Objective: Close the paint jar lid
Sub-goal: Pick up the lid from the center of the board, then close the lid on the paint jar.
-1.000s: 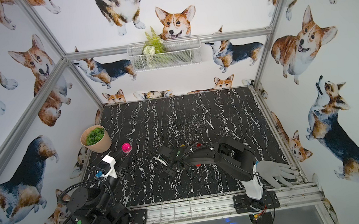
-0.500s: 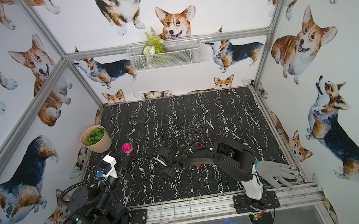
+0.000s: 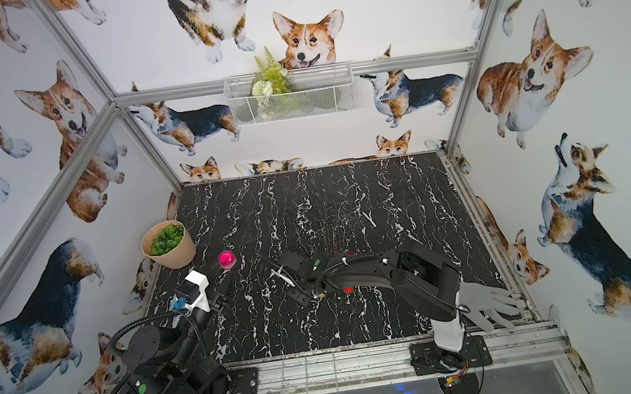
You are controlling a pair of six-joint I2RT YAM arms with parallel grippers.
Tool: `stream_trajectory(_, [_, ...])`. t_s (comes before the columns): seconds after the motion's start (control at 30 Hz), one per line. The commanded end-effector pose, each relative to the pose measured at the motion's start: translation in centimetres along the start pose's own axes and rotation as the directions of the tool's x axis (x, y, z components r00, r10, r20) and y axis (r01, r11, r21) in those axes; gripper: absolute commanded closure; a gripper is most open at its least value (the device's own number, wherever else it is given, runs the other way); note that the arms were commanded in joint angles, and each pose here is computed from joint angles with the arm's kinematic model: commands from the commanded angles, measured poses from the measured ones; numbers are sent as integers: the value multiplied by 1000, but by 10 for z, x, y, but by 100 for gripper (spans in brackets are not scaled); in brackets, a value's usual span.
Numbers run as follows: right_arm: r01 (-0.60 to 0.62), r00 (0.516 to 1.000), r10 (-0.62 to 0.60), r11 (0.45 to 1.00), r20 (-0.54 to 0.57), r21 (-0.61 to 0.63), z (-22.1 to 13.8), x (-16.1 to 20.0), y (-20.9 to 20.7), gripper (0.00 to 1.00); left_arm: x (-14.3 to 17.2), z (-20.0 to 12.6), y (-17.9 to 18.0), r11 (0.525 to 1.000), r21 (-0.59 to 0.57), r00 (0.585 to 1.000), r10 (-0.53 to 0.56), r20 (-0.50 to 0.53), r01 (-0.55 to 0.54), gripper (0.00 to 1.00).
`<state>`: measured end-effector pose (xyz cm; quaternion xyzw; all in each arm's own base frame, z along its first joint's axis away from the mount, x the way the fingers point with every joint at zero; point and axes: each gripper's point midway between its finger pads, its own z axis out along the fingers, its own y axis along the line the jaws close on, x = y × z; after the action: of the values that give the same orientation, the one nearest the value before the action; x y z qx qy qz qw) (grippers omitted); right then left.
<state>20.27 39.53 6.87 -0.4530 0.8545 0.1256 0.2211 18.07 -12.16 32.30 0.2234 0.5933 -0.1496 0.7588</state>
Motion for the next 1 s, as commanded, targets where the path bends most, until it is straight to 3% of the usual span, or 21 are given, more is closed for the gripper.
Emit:
stream_trajectory(0.0, [-17, 1000, 17, 999, 0, -32, -29, -5, -8, 70, 2, 7, -3, 1000, 5, 1000, 2, 13, -2, 63])
stream_trajectory(0.4, [-18, 989, 34, 994, 145, -112, -129, -44, -27, 70, 47, 28, -26, 997, 77, 999, -23, -36, 25, 63])
stream_trajectory(0.97, [68, 958, -3, 974, 288, -214, -181, -79, -6, 69, 93, 46, -59, 977, 205, 991, -27, -131, 54, 63])
